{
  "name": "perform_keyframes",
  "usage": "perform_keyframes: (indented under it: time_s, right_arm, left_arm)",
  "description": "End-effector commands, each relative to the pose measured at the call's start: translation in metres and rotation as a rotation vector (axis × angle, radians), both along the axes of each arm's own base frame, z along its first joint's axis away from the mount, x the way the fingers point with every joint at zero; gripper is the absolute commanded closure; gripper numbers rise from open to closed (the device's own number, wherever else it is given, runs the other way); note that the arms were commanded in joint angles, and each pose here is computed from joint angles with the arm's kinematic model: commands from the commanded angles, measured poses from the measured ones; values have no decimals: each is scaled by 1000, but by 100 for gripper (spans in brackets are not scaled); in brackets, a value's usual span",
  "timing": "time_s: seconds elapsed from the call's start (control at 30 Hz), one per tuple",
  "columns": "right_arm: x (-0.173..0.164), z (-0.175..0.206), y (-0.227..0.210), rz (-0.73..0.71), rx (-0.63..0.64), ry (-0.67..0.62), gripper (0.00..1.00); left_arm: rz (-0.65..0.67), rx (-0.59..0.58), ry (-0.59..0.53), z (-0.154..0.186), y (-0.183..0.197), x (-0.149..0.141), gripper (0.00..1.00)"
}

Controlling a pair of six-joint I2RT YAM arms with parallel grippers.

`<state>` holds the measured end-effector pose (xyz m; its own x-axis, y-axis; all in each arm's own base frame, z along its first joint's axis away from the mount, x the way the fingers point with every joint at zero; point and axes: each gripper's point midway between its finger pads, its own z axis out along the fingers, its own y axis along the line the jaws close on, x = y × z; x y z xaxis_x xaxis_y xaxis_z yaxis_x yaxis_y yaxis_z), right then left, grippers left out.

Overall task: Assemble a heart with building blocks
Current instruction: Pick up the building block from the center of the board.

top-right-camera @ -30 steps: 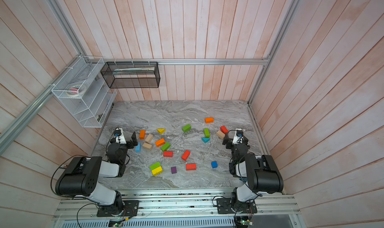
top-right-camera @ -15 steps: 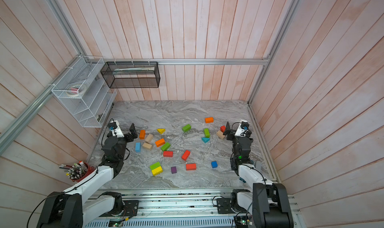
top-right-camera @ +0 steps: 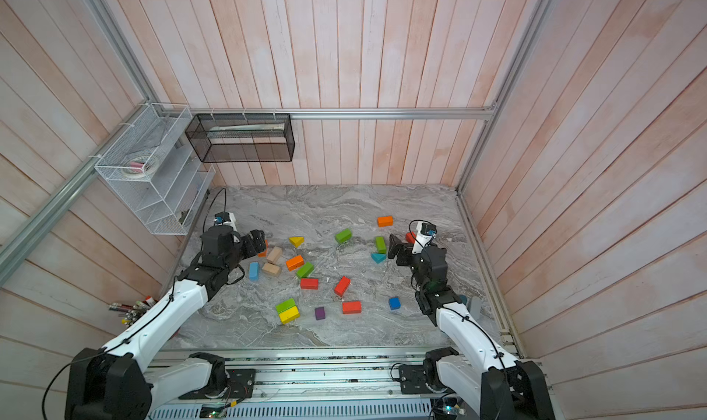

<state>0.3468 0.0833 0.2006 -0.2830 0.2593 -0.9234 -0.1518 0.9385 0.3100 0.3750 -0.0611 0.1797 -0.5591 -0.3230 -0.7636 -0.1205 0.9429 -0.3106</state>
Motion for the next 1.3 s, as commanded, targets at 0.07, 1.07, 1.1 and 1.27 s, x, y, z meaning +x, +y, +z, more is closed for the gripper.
perform_keyframes:
  time_s: [0.07, 1.07, 1.1, 1.27]
  right_arm:
    - [-16, -4, 20, 103, 68, 52, 2]
    - [-32, -9, 39, 173, 72, 63, 2]
    - [-32, -9, 39, 173, 70, 62, 2]
    - [-32, -10, 39, 171, 68, 65, 2]
  left_arm:
    - [-73, -5, 222, -36, -12, -20, 12]
    - [-302, 140, 445, -95, -36, 29, 51]
    - [-307, 143, 453, -98, -37, 30, 51]
    - [-329, 150, 488, -109, -39, 34, 53]
